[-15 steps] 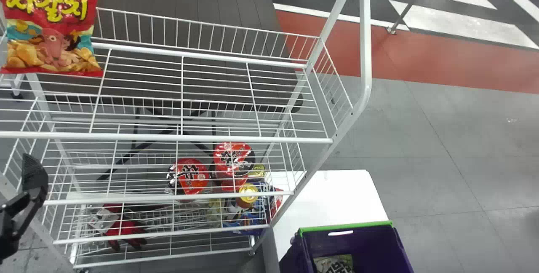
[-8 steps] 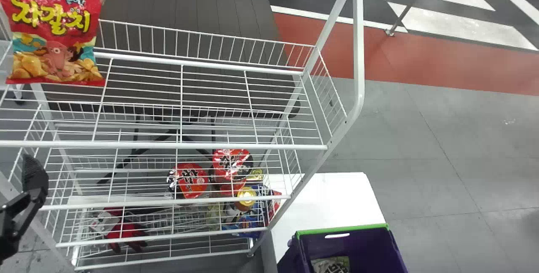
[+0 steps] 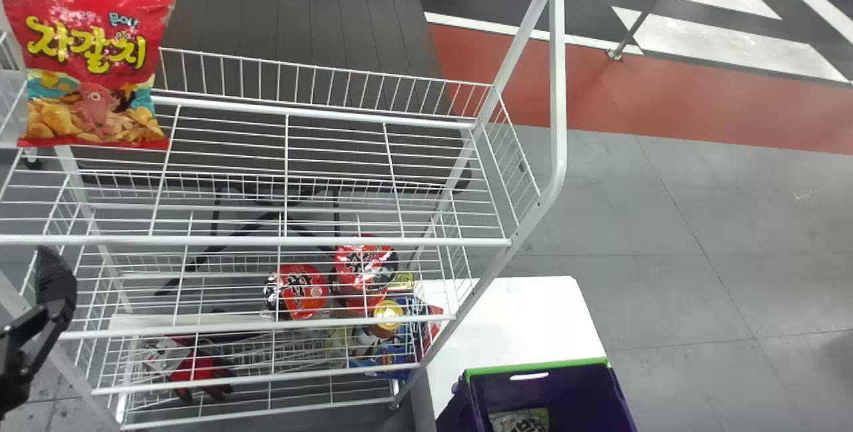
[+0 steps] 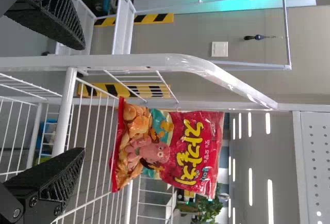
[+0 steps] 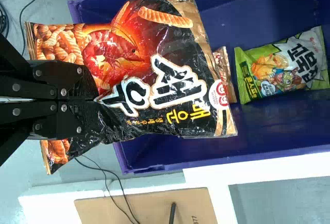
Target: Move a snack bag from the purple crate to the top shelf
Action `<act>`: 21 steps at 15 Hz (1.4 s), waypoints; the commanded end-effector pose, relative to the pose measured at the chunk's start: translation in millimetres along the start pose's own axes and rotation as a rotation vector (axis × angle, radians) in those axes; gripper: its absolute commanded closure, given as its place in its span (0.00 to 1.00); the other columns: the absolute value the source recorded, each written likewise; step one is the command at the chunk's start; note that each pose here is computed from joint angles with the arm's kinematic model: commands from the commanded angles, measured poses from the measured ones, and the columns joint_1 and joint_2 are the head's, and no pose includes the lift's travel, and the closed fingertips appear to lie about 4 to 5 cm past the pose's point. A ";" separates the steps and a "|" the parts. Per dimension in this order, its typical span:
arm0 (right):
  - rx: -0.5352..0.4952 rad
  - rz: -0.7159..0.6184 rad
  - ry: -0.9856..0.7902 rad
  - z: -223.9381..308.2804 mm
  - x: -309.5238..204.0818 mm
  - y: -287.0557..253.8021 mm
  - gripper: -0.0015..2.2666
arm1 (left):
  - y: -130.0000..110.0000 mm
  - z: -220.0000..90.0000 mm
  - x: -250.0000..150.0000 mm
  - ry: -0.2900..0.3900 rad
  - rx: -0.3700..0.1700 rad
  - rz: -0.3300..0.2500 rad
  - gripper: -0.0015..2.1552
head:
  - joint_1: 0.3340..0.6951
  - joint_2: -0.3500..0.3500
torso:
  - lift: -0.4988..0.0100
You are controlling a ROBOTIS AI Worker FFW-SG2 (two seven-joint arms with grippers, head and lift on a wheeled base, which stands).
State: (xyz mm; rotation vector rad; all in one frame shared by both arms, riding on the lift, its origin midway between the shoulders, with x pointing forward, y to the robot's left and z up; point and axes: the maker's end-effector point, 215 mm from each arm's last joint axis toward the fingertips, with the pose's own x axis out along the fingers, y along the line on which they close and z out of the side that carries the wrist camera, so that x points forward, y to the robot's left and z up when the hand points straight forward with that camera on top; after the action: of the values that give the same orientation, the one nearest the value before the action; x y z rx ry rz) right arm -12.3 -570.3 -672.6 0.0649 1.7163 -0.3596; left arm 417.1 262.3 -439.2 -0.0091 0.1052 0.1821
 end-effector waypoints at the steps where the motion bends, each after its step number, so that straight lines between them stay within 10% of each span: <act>1: 0.000 0.000 -0.001 0.6 -0.1 0.2 0.94 | 0.3 -0.8 -0.1 0.001 0.001 0.001 0.06 | 1.00 0.00 | 1.00; 16: 0.126 0.632 -0.284 78.2 -184.9 212.0 0.94 | -1.8 2.2 -5.0 -0.003 0.002 0.001 0.06 | 1.00 0.01 | 0.98; 21: 0.049 0.759 -0.517 123.7 -279.1 262.9 0.94 | -1.2 5.0 -4.7 -0.008 0.003 -0.001 0.06 | 1.00 0.28 | 0.98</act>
State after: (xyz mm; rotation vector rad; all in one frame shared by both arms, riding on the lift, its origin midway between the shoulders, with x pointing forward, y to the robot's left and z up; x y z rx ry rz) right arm 202.6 -327.0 -491.2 0.5801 1.1264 0.0970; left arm 413.2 261.7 -433.8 -0.0046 0.0976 0.1843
